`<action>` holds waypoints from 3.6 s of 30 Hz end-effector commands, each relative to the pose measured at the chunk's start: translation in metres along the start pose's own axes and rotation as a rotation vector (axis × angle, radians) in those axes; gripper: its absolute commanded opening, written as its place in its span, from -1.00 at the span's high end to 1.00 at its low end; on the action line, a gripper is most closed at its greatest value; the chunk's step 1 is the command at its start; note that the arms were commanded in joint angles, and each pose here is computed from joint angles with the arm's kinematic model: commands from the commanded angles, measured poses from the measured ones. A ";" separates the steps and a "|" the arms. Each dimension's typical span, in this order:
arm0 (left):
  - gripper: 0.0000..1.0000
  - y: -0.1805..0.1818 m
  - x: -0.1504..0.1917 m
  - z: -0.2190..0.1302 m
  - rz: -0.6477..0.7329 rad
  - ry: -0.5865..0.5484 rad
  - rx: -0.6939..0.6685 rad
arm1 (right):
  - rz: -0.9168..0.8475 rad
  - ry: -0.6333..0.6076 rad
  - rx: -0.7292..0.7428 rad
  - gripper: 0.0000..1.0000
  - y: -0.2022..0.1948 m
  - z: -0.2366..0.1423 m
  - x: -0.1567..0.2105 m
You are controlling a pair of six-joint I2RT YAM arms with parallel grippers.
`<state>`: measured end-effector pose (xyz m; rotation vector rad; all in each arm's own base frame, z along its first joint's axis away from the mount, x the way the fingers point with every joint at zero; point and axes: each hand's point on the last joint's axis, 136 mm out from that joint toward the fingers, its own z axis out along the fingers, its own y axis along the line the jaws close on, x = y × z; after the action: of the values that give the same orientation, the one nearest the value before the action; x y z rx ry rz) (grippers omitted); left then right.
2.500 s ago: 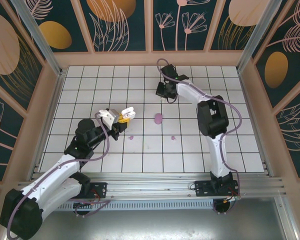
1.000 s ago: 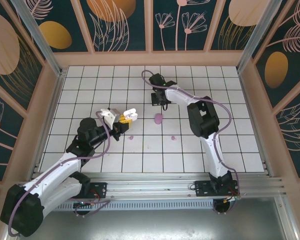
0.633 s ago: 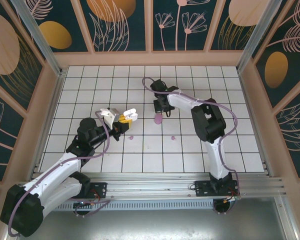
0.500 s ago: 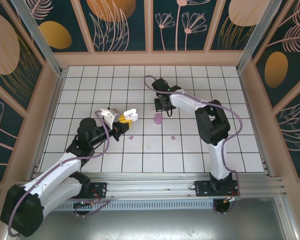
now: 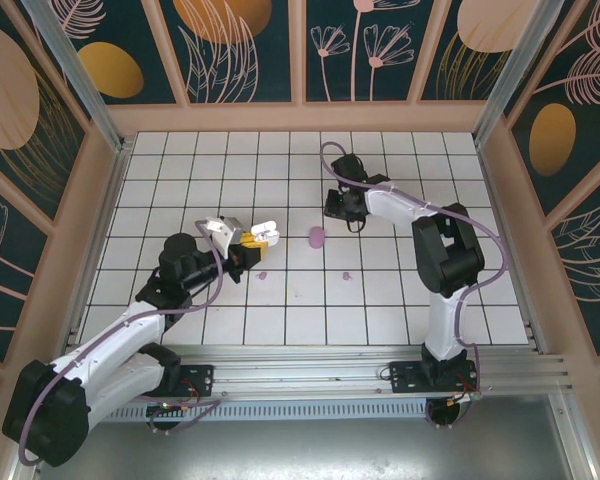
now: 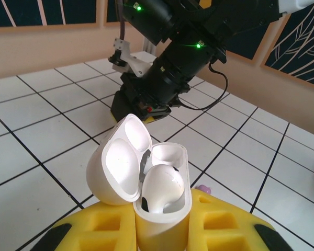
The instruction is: Insert the wireless bluetooth earbuds into the charging case
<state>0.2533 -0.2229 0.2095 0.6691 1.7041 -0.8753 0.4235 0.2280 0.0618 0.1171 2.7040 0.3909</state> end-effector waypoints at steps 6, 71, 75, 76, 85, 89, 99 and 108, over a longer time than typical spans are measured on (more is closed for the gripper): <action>1.00 -0.009 -0.025 0.005 0.026 -0.065 0.051 | -0.008 0.030 0.012 0.36 0.006 0.022 -0.003; 1.00 -0.008 -0.035 0.016 -0.010 -0.070 0.072 | -0.110 -0.212 0.016 0.77 0.028 -0.055 -0.048; 1.00 -0.007 -0.041 0.019 -0.019 -0.075 0.077 | -0.145 -0.297 0.002 0.77 0.040 -0.086 -0.057; 1.00 -0.007 -0.043 0.020 -0.022 -0.076 0.077 | -0.148 -0.320 0.002 0.77 0.040 -0.094 -0.061; 1.00 -0.003 -0.058 0.035 -0.082 -0.074 0.071 | -0.257 -0.471 -0.128 0.78 0.083 -0.161 -0.054; 1.00 0.003 -0.056 0.043 -0.123 -0.045 0.053 | -0.326 -0.534 -0.191 0.79 0.099 -0.189 -0.044; 1.00 -0.009 -0.063 0.044 -0.139 -0.078 0.119 | -0.533 -0.721 -0.403 0.88 0.141 -0.259 -0.008; 1.00 -0.019 -0.070 0.036 -0.088 -0.101 0.150 | -0.695 -0.706 -0.546 0.84 0.166 -0.277 0.024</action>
<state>0.2873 -0.2630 0.2551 0.6014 1.6861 -1.0747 0.3076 0.3076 0.3358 -0.5895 1.7888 0.6378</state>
